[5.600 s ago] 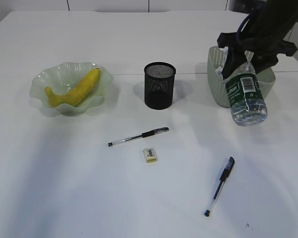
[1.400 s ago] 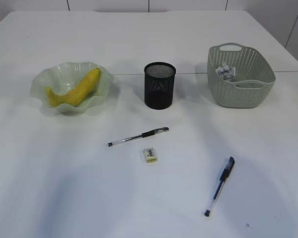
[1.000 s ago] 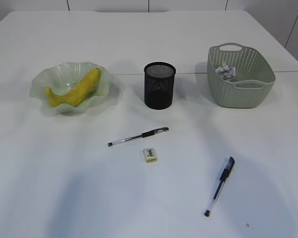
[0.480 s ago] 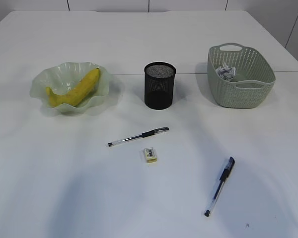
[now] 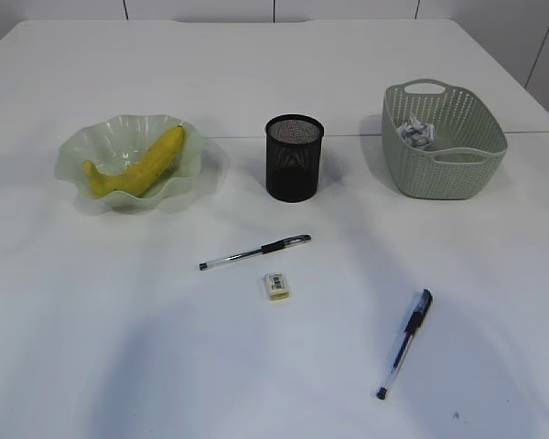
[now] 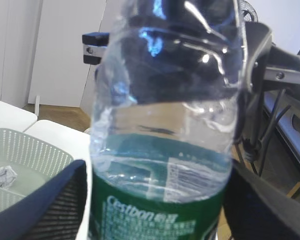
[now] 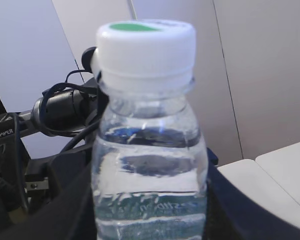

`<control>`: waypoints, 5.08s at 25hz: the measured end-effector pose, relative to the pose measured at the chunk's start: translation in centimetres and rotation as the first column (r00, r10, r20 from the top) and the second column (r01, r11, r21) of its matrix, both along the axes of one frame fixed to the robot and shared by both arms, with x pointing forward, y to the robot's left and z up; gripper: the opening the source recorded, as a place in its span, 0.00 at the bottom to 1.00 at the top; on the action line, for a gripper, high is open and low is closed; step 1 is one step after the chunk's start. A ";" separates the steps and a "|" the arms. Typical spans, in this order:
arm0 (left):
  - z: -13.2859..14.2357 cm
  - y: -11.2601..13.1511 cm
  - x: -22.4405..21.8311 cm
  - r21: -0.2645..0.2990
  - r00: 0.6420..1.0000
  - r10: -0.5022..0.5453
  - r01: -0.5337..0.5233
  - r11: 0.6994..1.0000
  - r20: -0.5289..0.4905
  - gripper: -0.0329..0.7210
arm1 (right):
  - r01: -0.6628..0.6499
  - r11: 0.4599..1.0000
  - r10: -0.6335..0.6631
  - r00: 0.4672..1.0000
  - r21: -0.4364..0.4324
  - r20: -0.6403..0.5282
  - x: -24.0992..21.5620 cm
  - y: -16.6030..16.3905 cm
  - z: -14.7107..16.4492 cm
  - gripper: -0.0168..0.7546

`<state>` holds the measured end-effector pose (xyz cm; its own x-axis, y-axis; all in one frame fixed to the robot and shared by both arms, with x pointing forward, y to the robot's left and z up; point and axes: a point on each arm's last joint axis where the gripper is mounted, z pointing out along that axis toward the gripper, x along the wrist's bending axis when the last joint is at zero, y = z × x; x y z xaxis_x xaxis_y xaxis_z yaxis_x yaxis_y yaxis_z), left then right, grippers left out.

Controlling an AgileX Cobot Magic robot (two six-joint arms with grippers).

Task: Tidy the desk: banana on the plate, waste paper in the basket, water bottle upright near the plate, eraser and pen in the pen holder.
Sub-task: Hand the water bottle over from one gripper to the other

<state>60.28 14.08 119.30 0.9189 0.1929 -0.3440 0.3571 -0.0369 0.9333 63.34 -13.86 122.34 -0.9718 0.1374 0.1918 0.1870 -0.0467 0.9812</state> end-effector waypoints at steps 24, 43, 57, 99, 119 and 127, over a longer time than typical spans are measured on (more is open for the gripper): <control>0.3 -1.5 -0.7 -0.039 0.999 -0.043 0.042 0.998 -0.008 0.83 | -0.012 1.000 0.012 1.000 0.010 0.006 -0.7 0.3 1.6 0.47; 0.5 -1.5 -0.6 -0.051 0.999 -0.032 0.032 0.998 -0.001 0.83 | -0.007 1.000 0.007 1.000 -0.005 -0.012 -0.7 0.3 1.4 0.47; 0.5 -1.5 -0.5 -0.052 1.000 -0.018 0.019 0.998 0.014 0.62 | -0.010 1.000 0.010 1.000 -0.008 -0.023 -0.7 0.3 1.4 0.47; 0.5 -1.5 -0.5 -0.049 1.000 -0.017 0.018 0.999 0.015 0.56 | -0.004 1.000 0.003 0.994 -0.004 -0.109 -0.6 0.2 1.3 0.66; 0.3 -1.5 -0.2 -0.043 1.000 0.000 0.001 0.999 0.024 0.56 | 0.021 1.000 -0.019 0.981 0.007 -0.194 -0.5 0.2 1.4 0.74; 0.0 -1.5 0.0 -0.041 1.000 0.006 -0.006 0.999 0.017 0.56 | 0.032 0.999 -0.034 0.980 -0.015 -0.195 -0.5 0.2 1.3 0.74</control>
<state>60.23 12.55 119.30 0.9235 0.1843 -0.3364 0.3416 0.0039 0.9398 62.87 -13.69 123.62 -0.9106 0.1725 0.3755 0.3736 -0.0444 0.9265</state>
